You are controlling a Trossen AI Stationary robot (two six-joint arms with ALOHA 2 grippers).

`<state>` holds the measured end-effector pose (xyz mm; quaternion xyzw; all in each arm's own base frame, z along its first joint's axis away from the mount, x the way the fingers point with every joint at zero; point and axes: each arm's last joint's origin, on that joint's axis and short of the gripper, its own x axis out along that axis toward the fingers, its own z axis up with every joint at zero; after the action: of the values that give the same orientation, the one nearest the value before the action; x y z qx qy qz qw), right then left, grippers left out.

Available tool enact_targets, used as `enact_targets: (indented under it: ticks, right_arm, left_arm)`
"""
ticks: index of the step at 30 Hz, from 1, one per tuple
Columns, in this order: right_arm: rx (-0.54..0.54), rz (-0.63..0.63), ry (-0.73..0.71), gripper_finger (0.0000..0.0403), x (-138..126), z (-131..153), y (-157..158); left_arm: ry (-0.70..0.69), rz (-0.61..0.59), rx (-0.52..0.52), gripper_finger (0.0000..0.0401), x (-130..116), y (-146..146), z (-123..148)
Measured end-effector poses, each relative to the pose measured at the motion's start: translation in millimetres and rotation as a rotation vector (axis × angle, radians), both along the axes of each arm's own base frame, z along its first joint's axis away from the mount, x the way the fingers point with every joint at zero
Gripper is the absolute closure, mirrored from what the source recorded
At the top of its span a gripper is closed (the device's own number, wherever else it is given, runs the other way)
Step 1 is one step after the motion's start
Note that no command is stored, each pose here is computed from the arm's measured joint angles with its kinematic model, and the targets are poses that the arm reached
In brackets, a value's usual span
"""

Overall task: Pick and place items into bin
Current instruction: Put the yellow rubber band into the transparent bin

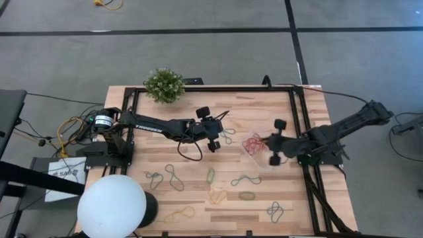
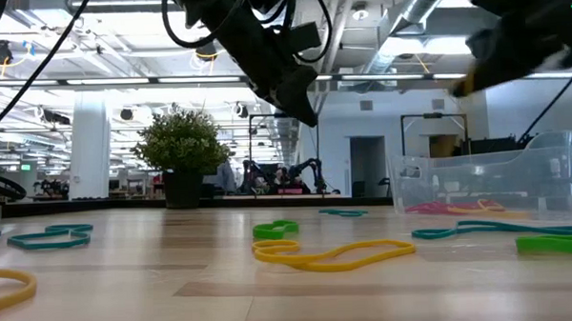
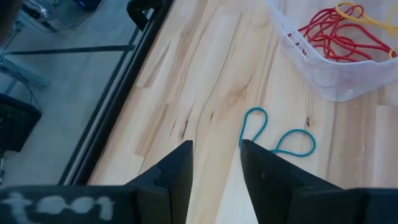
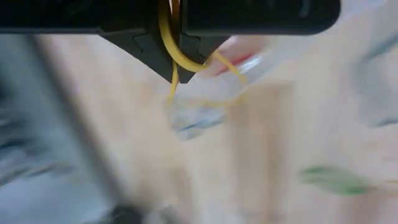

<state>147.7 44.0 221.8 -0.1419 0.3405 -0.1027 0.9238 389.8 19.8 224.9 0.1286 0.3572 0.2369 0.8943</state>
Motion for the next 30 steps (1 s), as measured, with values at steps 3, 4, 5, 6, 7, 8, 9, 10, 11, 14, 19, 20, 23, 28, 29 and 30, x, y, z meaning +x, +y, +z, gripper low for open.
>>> enact_targets:
  ticks: [3, 4, 5, 6, 7, 8, 9, 10, 11, 14, 19, 20, 23, 28, 29, 30]
  right_arm:
    - [0.087, 0.018, -0.008, 0.0403, -6.8, 0.2, 2.3]
    - [0.085, 0.008, -0.015, 0.0403, -7.2, 0.5, 2.5]
    - [0.084, -0.01, -0.02, 0.0403, -7.1, 0.3, 2.3]
    - [0.084, -0.026, -0.01, 0.0403, -7.1, -1.2, 2.0]
    - [0.079, -0.042, 0.007, 0.0403, -6.6, -3.7, 1.9]
    - [0.074, -0.053, 0.02, 0.0402, -4.5, -5.9, 1.9]
    - [0.068, -0.06, 0.036, 0.0401, -2.3, -8.3, 1.9]
    - [0.06, -0.065, 0.052, 0.0398, -0.5, -10.5, 1.9]
    - [0.054, -0.071, 0.067, 0.0393, 1.6, -13.0, 2.1]
    - [0.03, -0.087, 0.131, 0.0375, 8.7, -22.6, 2.4]
    - [0.042, -0.064, 0.241, 0.034, 18.2, -37.6, 4.5]
    - [0.054, -0.051, 0.259, 0.0335, 19.8, -40.0, 5.3]
    - [0.071, -0.01, 0.304, 0.0324, 23.3, -45.3, 7.2]
    - [0.037, -0.024, 0.3, 0.0322, 24.0, -45.0, 6.5]
    - [0.023, -0.036, 0.286, 0.0322, 24.0, -42.7, 5.8]
    - [0.01, -0.045, 0.266, 0.0322, 24.3, -39.5, 5.4]
  left_arm:
    - [-0.003, 0.002, -0.002, 0.0275, 0.1, 0.0, 0.1]
    - [-0.003, 0.002, -0.002, 0.0275, 0.1, 0.0, 0.1]
    - [-0.003, 0.002, -0.003, 0.0275, 0.1, 0.0, 0.1]
    - [-0.004, 0.002, -0.003, 0.0275, 0.1, 0.0, 0.1]
    - [-0.004, 0.002, -0.003, 0.0275, 0.1, 0.0, 0.1]
    - [-0.004, 0.002, -0.003, 0.0275, 0.1, 0.0, 0.1]
    - [-0.003, 0.003, -0.004, 0.0275, 0.0, 0.0, 0.0]
    - [-0.005, 0.005, -0.006, 0.0275, 0.0, 0.0, 0.0]
    - [-0.006, 0.007, -0.008, 0.0275, 0.0, 0.0, 0.0]
    - [0.0, 0.009, -0.011, 0.0275, -0.6, 0.0, -0.6]
    - [0.022, 0.009, -0.012, 0.0275, -2.0, -0.1, -2.2]
    - [0.03, 0.01, -0.013, 0.0275, -2.5, -0.1, -2.7]
    - [0.059, 0.01, -0.013, 0.0275, -4.4, -0.1, -4.5]
    - [0.148, 0.032, -0.013, 0.0275, -12.5, 0.2, -8.6]
    - [0.159, 0.048, -0.02, 0.0275, -15.5, 0.3, -7.7]
    - [0.153, 0.066, -0.037, 0.0275, -18.1, 0.2, -5.1]
